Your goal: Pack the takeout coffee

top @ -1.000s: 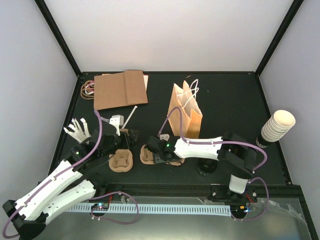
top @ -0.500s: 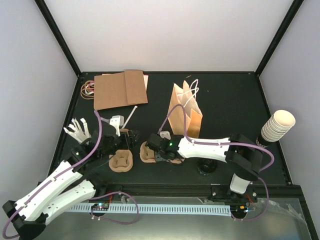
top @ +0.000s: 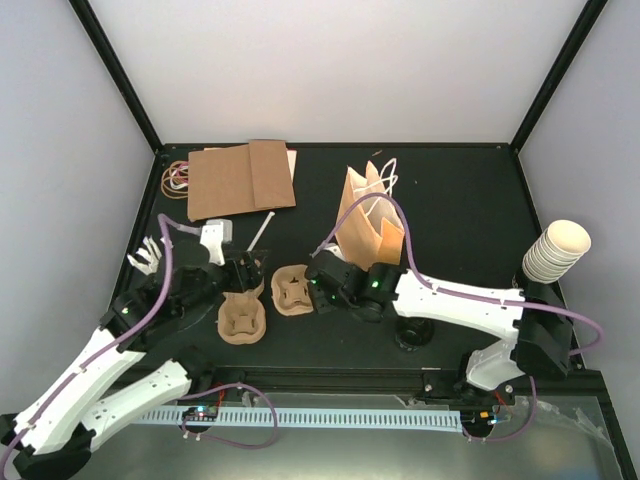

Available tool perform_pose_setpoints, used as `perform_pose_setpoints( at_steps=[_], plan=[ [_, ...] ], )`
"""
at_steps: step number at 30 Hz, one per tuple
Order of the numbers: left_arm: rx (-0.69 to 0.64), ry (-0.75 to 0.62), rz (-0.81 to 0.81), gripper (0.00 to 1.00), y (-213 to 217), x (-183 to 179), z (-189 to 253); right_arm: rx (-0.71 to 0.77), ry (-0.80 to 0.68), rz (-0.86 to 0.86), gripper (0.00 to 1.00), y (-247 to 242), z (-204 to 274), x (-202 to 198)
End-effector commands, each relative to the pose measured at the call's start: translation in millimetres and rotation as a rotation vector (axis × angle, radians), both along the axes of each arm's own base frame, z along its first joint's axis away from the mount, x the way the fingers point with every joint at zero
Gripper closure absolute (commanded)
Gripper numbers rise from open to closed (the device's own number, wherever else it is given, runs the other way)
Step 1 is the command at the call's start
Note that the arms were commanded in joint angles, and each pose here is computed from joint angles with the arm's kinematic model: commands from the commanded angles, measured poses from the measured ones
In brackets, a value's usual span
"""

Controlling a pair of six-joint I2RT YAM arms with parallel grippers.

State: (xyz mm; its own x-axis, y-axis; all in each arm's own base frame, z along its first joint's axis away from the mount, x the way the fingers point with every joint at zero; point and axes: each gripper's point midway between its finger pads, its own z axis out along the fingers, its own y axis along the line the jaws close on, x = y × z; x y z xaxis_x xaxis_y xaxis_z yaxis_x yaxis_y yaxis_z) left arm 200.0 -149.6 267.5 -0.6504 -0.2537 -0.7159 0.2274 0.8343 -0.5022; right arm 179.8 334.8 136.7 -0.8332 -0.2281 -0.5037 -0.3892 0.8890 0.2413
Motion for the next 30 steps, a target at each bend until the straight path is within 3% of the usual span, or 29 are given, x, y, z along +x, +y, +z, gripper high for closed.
perform_pose_setpoints(
  at_steps=[1, 13, 22, 30],
  plan=[
    [0.007, -0.087, 0.02, 0.21, 19.5, -9.8, 43.5, 0.081, -0.152, 0.091, 0.47, 12.0, 55.9, 9.3],
    [-0.025, -0.187, 0.035, 0.21, 39.3, -25.5, 89.8, 0.187, -0.413, 0.246, 0.47, 19.3, 148.4, 15.6],
    [-0.021, -0.178, 0.013, 0.21, 31.8, -22.3, 83.9, 0.14, -0.555, 0.475, 0.51, 11.3, 183.5, -1.2],
    [-0.024, -0.175, 0.0, 0.21, 27.9, -21.2, 81.4, 0.06, -0.693, 0.477, 0.47, -17.3, 218.5, 3.9]
  ],
)
